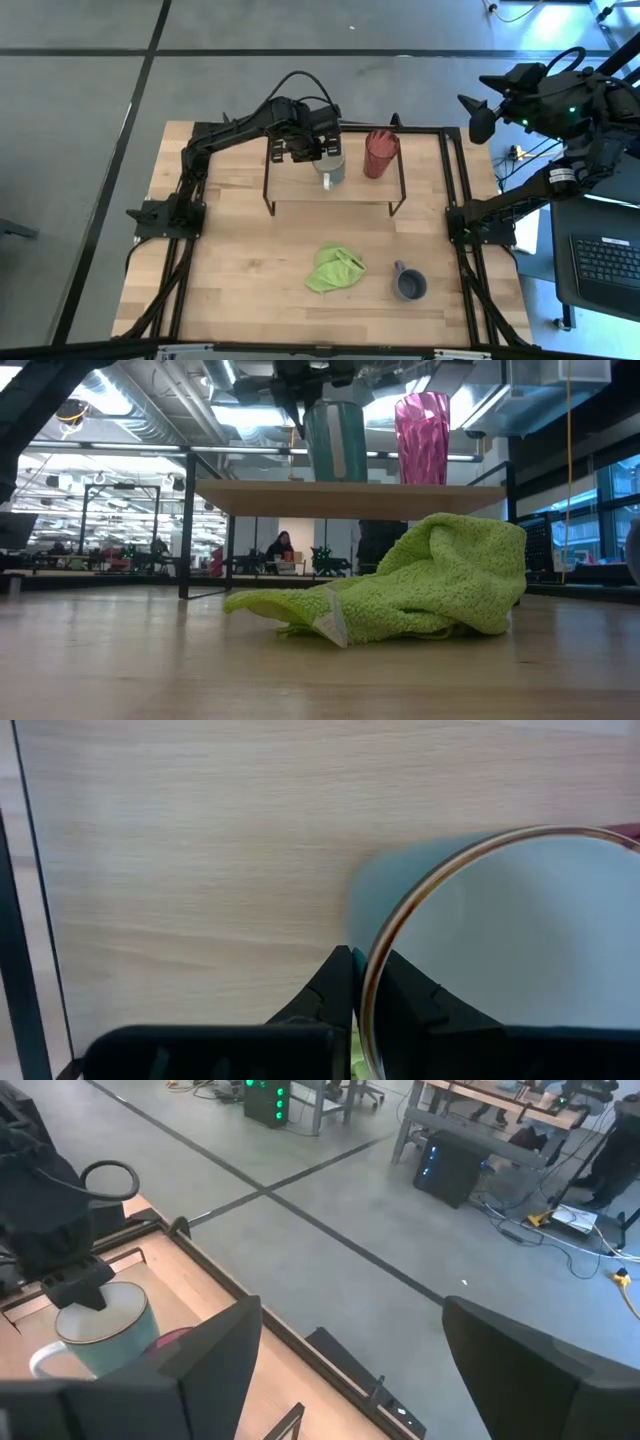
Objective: Stack small to large cups/mugs on shelf
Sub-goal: Put the blue mug on the shelf
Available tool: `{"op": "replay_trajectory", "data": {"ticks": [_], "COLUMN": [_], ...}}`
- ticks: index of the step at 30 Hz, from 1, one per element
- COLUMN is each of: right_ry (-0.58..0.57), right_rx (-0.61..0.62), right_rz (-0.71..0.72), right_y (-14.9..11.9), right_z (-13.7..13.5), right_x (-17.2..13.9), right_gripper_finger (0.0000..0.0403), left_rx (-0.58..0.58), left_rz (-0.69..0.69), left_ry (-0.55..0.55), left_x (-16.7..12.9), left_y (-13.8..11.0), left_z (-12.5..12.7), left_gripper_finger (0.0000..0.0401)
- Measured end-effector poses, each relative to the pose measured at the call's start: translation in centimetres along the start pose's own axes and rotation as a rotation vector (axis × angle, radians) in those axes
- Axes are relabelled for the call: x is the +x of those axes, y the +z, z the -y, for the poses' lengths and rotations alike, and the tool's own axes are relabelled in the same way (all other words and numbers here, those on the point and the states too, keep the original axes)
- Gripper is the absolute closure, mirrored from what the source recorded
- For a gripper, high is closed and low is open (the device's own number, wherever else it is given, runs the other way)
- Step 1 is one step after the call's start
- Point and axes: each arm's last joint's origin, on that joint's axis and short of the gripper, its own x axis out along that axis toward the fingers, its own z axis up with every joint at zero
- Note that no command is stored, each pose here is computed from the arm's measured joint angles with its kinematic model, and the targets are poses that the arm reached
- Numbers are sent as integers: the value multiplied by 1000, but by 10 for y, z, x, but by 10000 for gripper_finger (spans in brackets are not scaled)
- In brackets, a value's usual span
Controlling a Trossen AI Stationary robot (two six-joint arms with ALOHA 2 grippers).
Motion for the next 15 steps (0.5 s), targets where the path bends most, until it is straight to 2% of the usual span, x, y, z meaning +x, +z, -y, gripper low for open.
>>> {"op": "replay_trajectory", "data": {"ticks": [10, 15], "right_ry": [18, 30], "right_rx": [-12, -12], "right_rz": [-18, -25], "right_y": [1, 2], "right_z": [-7, -8], "right_x": [6, 7], "right_gripper_finger": [91, 91], "left_rx": [42, 38], "left_rz": [2, -4], "left_ry": [-4, -11], "left_x": [0, 0], "left_y": [1, 1], "left_z": [0, 1], "left_gripper_finger": [381, 362]}}
